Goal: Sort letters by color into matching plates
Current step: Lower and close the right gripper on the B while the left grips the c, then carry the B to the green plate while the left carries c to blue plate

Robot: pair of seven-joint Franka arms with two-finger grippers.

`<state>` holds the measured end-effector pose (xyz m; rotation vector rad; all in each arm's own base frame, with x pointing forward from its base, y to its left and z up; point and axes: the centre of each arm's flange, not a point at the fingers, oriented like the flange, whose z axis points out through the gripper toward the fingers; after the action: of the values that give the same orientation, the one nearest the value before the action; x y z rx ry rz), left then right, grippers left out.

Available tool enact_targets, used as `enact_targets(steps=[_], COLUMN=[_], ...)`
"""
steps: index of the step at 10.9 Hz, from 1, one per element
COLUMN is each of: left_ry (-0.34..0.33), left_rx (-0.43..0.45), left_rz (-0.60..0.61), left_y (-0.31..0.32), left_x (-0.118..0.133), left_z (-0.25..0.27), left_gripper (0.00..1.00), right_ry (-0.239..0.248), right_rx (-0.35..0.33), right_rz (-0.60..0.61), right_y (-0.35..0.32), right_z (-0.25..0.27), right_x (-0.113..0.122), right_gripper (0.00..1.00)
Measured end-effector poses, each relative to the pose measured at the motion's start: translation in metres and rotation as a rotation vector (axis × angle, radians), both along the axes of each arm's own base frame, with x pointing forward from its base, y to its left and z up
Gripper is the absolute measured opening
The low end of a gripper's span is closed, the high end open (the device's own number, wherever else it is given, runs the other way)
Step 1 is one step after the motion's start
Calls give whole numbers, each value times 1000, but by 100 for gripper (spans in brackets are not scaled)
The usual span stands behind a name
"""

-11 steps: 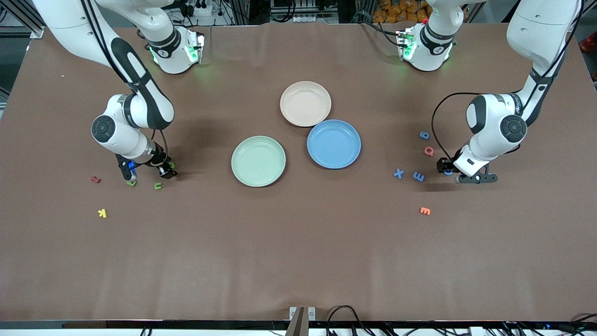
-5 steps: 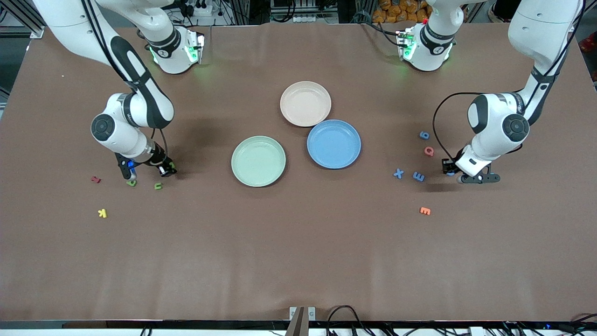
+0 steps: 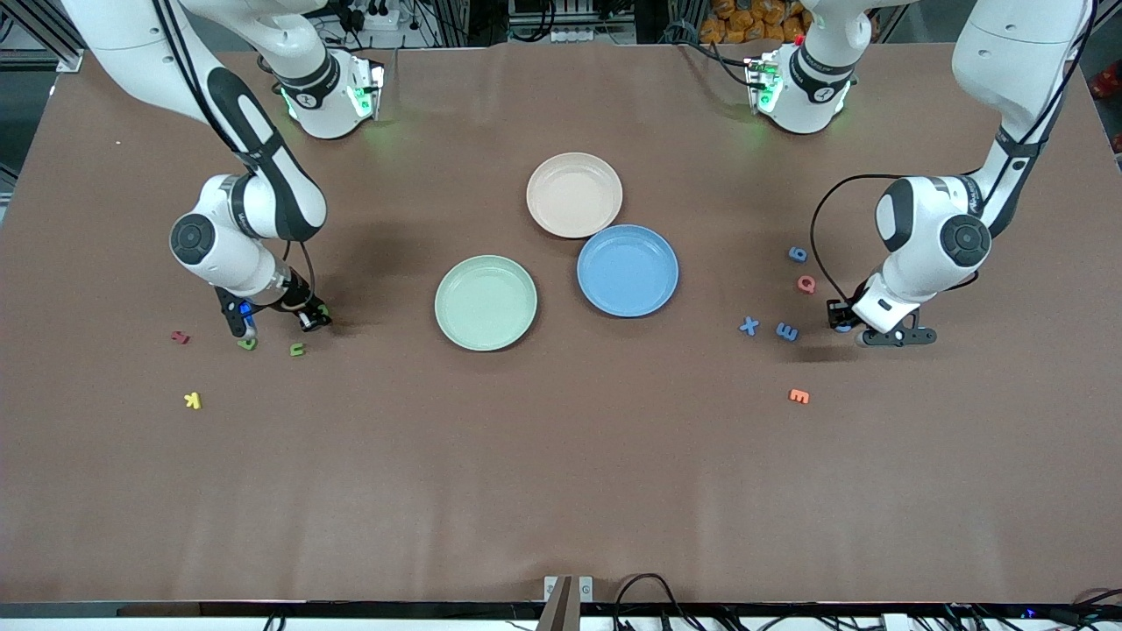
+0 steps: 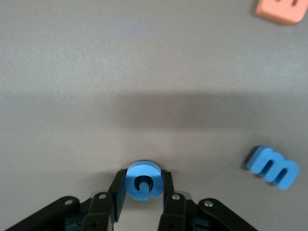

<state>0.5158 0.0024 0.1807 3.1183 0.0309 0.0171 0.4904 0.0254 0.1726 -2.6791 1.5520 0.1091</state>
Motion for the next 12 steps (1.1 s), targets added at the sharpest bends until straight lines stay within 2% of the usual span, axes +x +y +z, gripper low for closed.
enact_targets(steps=[5,6,8,12], left_ry=[61,87,122,130], left_rx=[6,8,10,-1], left_rz=[-17,-5,46,80], left_y=[-23,-33,-73,-149], left_x=[28,35,44,35], left_z=[30,42,63,74], left_gripper=[35,35,35,35], right_ry=[0,-1,-1,-1], right_rx=[0,0,0,0], right_rz=[0,-1,-1,3], right_y=[-1,-1,-1,-1], right_z=[0,1,1,1], right_x=[0,0,0,0], right_gripper=[35,29,28,28])
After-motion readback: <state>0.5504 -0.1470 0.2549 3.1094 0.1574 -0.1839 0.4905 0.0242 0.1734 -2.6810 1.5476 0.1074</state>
